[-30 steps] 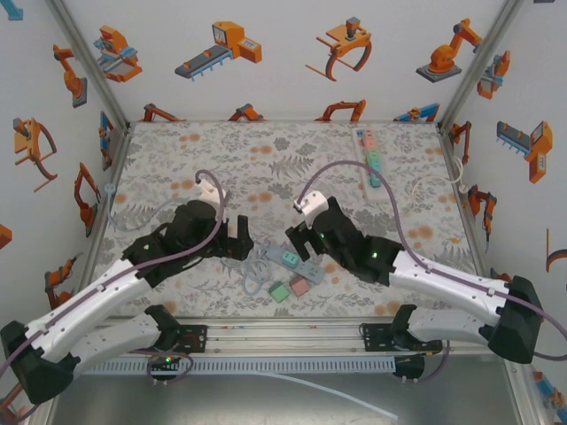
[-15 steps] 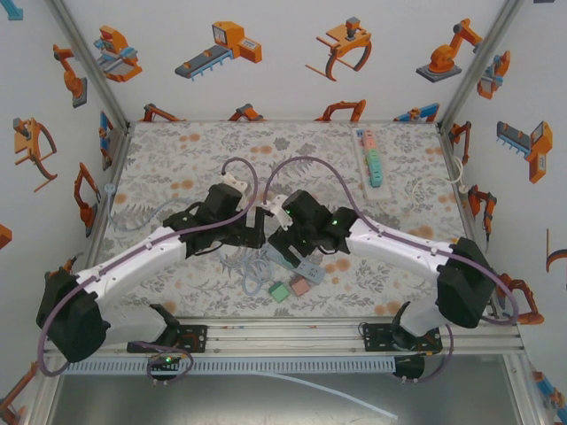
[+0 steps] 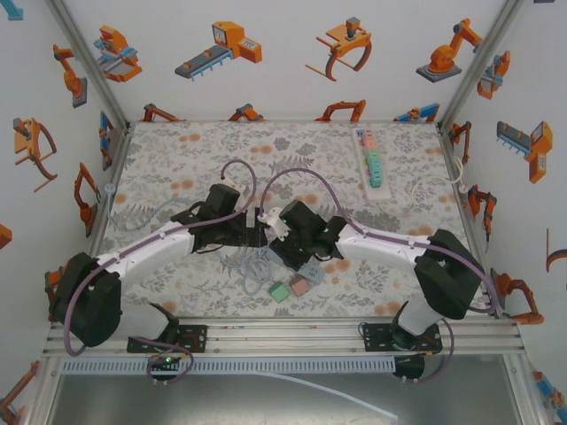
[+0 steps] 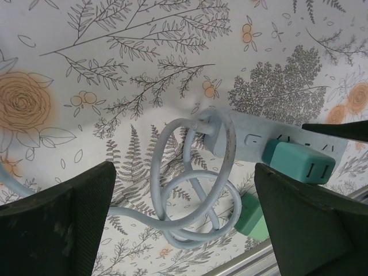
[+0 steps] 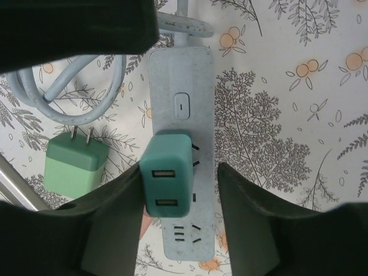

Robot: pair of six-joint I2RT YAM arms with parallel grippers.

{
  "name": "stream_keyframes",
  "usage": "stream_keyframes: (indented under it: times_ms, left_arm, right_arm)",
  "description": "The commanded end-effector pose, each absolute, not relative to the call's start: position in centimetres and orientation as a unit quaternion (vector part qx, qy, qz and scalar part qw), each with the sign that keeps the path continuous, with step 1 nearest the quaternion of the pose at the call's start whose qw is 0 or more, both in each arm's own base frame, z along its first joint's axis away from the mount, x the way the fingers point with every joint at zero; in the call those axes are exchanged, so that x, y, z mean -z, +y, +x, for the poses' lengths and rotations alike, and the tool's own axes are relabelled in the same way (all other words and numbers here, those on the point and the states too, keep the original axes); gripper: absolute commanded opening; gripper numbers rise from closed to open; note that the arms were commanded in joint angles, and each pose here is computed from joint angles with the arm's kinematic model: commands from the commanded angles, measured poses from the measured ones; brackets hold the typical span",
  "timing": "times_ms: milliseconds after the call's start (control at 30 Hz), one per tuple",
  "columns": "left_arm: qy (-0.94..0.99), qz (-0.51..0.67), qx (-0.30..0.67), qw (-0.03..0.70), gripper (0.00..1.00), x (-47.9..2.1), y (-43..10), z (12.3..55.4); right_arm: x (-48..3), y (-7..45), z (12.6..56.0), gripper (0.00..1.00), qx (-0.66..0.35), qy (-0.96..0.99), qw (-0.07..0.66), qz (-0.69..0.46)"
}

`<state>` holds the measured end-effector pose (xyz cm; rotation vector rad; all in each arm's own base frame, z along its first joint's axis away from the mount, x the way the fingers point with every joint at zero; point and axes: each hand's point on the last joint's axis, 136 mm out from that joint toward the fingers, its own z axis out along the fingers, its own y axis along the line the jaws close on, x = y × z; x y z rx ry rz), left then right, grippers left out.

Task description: Pull the plug off the socket

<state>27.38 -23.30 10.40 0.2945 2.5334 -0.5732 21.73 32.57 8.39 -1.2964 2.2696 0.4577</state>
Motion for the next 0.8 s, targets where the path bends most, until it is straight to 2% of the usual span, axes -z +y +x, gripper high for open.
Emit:
stream_keyframes:
  times_ms: [0, 233, 400, 767]
  left_arm:
    - [0.936, 0.091, 0.231, 0.249, 0.99, -9.6, -24.0, 27.6]
    - [0.943, 0.078, 0.239, 0.218, 0.92, -7.2, -24.9, 27.5]
    - [0.948, 0.077, 0.232, 0.206, 0.85, -6.1, -25.0, 27.2]
    - [0.971, 0.06, 0.175, 0.149, 0.74, -1.4, -23.8, 23.9]
  right_arm:
    - [-8.6, 33.5, 21.9, 0.42, -0.181, 0.815, 0.262, -0.484]
    - [-9.0, 33.9, 20.9, 0.35, -0.201, 0.796, 0.273, -0.502]
    - [-9.6, 34.0, 20.6, 0.27, -0.207, 0.779, 0.297, -0.512]
    - [-10.3, 34.9, 20.4, 0.14, -0.2, 0.753, 0.329, -0.534]
